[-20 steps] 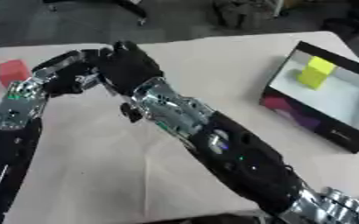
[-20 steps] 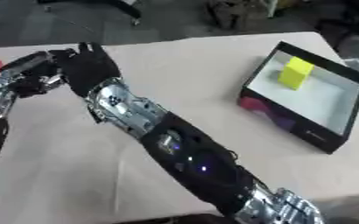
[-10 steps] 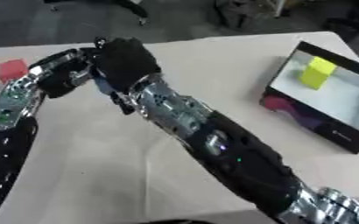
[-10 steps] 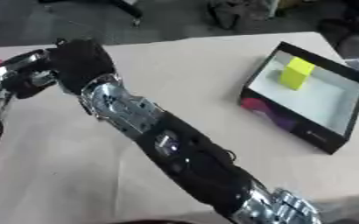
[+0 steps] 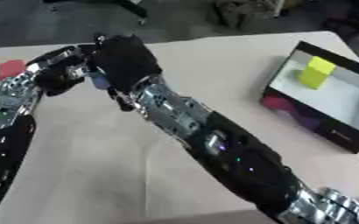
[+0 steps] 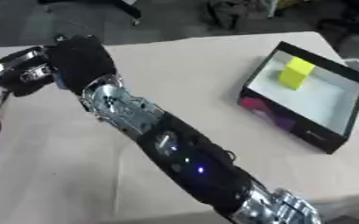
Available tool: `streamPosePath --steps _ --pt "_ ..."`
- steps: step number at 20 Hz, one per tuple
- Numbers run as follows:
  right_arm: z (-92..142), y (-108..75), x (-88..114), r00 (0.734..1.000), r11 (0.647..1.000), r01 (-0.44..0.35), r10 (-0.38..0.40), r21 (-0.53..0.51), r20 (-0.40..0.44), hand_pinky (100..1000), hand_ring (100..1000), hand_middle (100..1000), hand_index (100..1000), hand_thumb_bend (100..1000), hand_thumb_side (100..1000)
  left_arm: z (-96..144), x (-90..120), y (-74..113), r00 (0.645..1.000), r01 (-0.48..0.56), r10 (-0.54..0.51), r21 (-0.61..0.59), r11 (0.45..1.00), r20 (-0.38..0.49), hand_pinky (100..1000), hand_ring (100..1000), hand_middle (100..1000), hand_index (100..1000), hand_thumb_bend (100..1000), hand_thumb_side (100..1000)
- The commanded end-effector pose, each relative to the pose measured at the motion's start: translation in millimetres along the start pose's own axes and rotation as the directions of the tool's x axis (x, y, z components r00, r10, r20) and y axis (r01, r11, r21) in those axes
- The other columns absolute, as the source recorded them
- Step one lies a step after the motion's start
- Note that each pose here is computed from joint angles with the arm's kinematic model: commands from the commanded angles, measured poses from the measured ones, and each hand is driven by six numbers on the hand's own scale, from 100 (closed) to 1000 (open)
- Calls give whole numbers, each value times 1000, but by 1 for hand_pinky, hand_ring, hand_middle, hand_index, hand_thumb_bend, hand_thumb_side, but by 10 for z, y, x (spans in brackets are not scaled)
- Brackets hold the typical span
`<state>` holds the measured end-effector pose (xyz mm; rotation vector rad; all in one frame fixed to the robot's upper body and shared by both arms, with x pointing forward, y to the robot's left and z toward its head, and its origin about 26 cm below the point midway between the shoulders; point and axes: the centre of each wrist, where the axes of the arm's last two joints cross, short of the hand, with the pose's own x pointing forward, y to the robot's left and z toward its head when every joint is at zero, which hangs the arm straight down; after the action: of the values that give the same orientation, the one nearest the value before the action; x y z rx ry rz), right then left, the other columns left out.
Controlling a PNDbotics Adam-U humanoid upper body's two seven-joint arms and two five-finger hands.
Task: Pick up the objects with one hand, pass them to the other hand, and then place them into the box on the other side of the table.
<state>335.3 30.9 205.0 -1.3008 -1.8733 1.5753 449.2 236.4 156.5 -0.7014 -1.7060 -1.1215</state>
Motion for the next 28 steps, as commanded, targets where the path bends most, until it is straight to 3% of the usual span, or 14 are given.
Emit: streamPosePath --steps 1,4,7,11,19,23,26,28 --pt "-22 123 -217 997 999 -38 40 30 -72 100 342 294 294 167 100 19 171 85 998 16 -16 3 1000 62 737 546 566 763 507 1000" --pt "-24 149 -232 995 999 -28 31 34 -90 100 342 292 294 147 100 11 204 80 996 1 -1 0 1000 90 747 557 577 773 561 1000" --pt "-26 183 -259 992 999 -4 8 33 -123 100 337 285 295 100 100 -11 248 53 992 7 -5 -13 1000 126 761 566 580 779 488 1000" --pt "-33 253 -321 979 998 51 -46 21 -197 100 330 275 293 100 100 -33 308 2 983 7 0 -35 999 186 771 577 586 784 470 991" --pt "-29 425 -469 919 985 165 -173 -52 -355 100 319 261 294 100 100 31 337 -11 978 -38 44 -33 999 206 773 585 591 783 533 1000" --pt "-27 436 -472 925 987 134 -157 -90 -345 100 328 271 297 100 100 102 283 26 982 -88 89 -12 996 166 772 593 602 797 570 1000" --pt "-31 352 -454 949 992 59 -92 -115 -303 100 341 290 298 100 100 185 207 82 988 -116 113 23 993 104 770 598 608 800 554 1000" --pt "-30 263 -448 960 992 10 -46 -129 -278 100 357 308 297 151 100 241 158 121 989 -128 124 50 990 74 770 603 613 805 538 1000"
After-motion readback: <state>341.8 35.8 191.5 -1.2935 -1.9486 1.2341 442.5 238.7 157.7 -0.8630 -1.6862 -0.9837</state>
